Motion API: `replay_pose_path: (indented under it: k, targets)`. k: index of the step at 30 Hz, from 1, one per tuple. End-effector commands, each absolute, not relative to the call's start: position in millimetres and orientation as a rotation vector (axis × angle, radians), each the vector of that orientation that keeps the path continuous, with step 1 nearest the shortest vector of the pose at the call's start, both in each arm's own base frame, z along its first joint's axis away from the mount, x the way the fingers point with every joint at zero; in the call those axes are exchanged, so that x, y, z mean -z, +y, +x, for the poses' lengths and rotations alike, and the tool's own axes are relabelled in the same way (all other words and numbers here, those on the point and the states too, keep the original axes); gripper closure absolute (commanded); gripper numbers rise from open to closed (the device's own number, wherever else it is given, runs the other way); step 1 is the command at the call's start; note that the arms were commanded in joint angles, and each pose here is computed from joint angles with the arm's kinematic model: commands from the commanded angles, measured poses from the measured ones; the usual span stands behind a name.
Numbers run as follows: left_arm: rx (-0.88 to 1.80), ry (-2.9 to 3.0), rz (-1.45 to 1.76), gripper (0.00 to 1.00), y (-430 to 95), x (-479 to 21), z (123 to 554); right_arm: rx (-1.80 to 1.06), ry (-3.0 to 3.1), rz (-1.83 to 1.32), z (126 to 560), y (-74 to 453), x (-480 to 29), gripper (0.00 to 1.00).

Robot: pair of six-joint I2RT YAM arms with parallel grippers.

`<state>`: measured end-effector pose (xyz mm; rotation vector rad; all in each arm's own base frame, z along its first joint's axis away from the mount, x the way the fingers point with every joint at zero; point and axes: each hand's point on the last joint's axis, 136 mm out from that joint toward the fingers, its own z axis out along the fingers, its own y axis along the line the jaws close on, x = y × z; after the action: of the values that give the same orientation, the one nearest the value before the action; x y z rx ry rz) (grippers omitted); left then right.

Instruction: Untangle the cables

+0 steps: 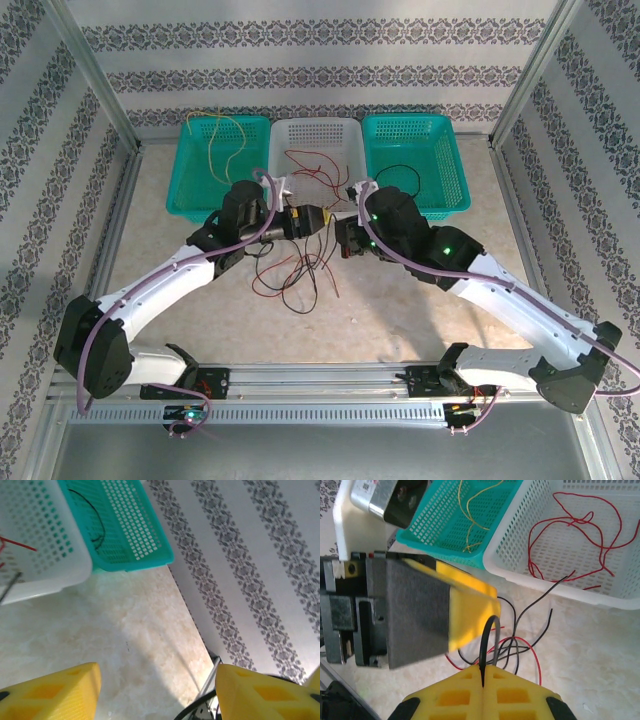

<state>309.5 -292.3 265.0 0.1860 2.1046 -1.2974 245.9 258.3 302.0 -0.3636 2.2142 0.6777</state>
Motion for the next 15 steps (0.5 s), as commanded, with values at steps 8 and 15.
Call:
replay_pose_path:
  k: [8,15]
  targets:
    - [1.326,1.986,0.346,0.38,-305,-292,298,-0.661,2.143,-0.356,250,248,-333,1.0]
    - [1.346,1.99,0.353,0.62,-308,-292,297,-0.691,2.115,-0.345,247,246,-344,1.0]
